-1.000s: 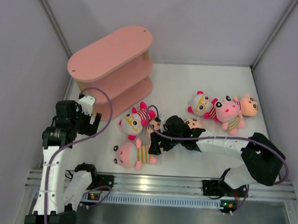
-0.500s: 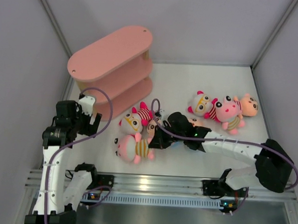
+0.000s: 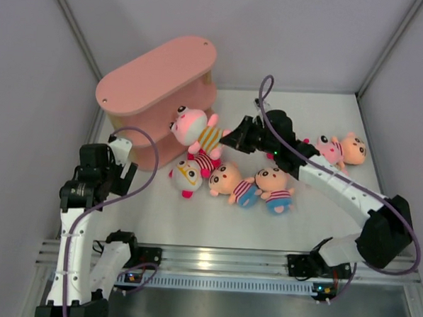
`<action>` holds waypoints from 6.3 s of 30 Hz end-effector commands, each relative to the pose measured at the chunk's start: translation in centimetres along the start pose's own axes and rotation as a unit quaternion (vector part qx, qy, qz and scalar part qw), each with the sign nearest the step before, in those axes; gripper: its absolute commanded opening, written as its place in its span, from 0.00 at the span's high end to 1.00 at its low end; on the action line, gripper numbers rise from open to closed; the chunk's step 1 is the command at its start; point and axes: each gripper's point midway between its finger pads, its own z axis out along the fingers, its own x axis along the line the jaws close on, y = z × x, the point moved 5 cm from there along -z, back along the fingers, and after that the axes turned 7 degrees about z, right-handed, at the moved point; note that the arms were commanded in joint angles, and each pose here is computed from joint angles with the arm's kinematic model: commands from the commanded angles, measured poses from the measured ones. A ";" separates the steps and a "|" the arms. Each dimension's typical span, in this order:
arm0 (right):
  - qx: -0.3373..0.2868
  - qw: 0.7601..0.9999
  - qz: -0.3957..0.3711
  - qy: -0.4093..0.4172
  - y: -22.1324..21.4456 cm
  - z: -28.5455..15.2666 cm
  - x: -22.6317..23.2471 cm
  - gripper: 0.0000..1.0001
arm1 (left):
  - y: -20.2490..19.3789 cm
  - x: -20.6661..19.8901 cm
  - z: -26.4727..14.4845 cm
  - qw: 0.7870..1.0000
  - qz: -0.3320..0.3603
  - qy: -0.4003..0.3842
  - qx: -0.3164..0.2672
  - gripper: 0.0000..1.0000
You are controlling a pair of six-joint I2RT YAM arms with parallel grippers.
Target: Place and organize the stuffed toys onto the shelf
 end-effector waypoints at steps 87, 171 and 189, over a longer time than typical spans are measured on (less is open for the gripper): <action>-0.296 0.906 0.199 -0.229 7.0 -18.0 -33.4 0.46 | -0.2 -1.9 0.6 0.998 0.048 -0.029 -0.001 0.01; -0.170 0.939 0.299 0.001 1.9 16.5 10.1 0.99 | 0.1 -0.8 -1.1 1.000 0.024 0.008 -0.009 0.01; -0.165 0.932 0.321 0.042 1.0 15.2 12.8 0.81 | 0.4 -0.9 -1.1 1.000 0.023 0.002 -0.013 0.01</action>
